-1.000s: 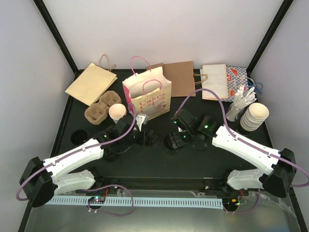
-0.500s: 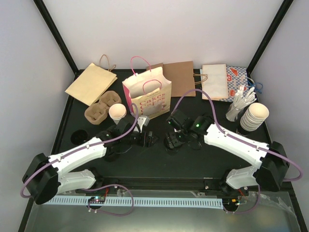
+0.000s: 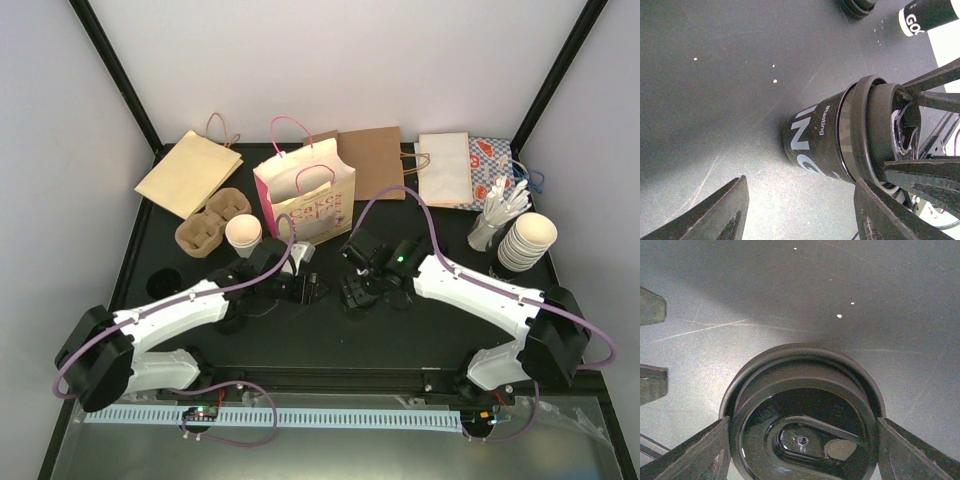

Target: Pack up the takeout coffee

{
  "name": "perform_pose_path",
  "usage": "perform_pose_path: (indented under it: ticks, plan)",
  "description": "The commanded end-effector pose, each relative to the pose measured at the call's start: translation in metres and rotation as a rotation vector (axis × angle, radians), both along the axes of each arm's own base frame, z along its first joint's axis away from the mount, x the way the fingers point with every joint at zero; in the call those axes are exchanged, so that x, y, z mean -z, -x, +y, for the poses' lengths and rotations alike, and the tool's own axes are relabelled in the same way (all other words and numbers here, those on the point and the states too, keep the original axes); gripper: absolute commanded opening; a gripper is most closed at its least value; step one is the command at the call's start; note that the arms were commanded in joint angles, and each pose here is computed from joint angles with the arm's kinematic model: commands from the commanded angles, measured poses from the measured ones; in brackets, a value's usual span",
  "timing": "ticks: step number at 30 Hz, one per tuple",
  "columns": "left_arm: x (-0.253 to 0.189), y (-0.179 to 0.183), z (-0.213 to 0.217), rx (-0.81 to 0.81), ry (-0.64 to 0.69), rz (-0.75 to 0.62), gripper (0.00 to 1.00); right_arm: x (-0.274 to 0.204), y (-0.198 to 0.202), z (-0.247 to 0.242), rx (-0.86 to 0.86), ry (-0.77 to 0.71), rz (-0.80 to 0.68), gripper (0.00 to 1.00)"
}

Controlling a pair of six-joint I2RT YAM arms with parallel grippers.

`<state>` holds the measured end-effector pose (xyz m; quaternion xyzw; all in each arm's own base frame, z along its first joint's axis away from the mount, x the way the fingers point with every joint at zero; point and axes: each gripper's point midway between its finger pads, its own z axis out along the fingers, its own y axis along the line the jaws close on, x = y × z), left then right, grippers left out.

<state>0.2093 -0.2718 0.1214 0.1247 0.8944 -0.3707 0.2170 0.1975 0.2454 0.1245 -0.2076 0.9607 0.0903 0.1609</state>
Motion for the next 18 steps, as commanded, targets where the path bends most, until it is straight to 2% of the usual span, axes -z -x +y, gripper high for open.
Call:
perform_pose_path:
  ticks: [1, 18]
  plan:
    - [-0.002, -0.001, -0.008, 0.022, 0.04, 0.018, 0.58, 0.004, 0.001, 0.005, -0.022, 0.002, -0.006, 0.77]
    - [0.008, 0.0, -0.014, 0.033, 0.051, 0.062, 0.49, 0.028, 0.006, 0.008, -0.06, 0.083, 0.034, 0.77]
